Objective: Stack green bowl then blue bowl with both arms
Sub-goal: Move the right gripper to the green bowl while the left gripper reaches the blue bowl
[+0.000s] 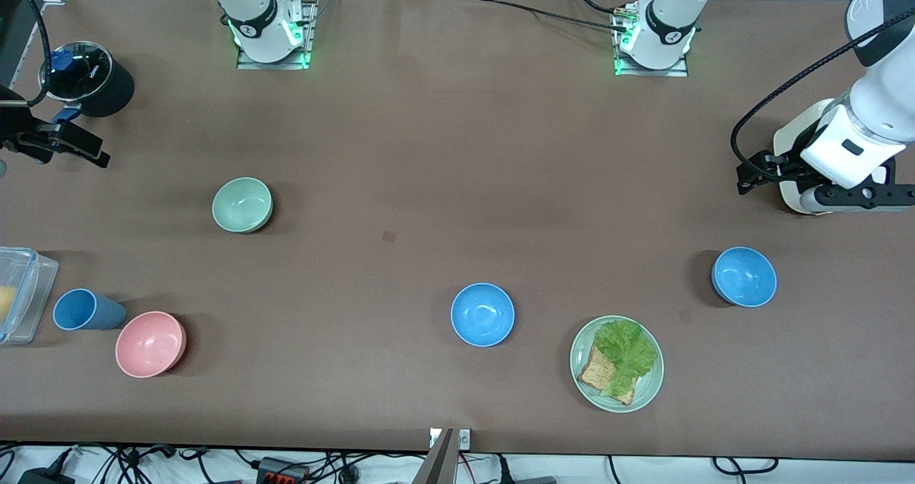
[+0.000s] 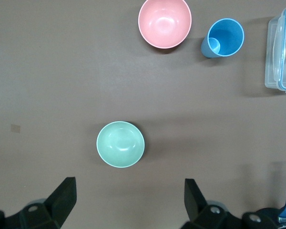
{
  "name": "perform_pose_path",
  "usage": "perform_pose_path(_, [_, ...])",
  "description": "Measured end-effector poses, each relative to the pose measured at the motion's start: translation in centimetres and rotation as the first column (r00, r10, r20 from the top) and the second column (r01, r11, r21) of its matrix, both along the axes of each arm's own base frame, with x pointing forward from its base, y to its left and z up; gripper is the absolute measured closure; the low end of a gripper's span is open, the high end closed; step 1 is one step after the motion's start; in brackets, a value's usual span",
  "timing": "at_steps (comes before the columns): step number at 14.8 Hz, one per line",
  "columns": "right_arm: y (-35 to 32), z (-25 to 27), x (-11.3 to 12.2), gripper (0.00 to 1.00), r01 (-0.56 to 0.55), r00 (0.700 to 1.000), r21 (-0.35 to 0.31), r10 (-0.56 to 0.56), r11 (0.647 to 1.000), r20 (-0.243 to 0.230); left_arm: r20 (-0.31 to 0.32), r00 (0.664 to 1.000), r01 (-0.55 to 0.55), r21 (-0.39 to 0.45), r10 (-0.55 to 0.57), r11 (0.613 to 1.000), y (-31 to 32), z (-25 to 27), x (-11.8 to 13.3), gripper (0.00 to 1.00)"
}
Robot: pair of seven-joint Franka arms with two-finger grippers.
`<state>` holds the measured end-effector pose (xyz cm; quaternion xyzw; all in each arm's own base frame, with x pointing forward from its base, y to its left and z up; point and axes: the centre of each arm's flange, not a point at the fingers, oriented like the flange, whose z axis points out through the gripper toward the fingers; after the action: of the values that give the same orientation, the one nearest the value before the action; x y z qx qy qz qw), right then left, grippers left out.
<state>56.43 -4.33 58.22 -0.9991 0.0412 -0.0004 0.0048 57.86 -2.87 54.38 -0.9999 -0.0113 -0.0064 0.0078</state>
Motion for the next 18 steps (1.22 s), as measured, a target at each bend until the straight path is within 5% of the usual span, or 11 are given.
perform_pose_path(8, [0.2,-0.9,0.2,0.0,-0.004,1.0,0.0,0.004,1.0,-0.017,-0.001,1.0,-0.001,0.0,0.001,1.0,0.0,0.0,0.0,0.0])
perform_pose_path(12, [0.4,-6.5,1.8,0.0,-0.004,0.993,-0.004,0.003,1.0,-0.116,-0.013,1.0,-0.003,-0.003,0.003,1.0,0.1,-0.1,-0.1,0.0])
perform_pose_path(18, [0.8,-19.1,5.5,0.0,-0.013,0.97,-0.022,0.008,1.0,-0.241,-0.12,0.993,-0.009,0.0,0.008,1.0,0.4,-3.0,-0.2,0.0])
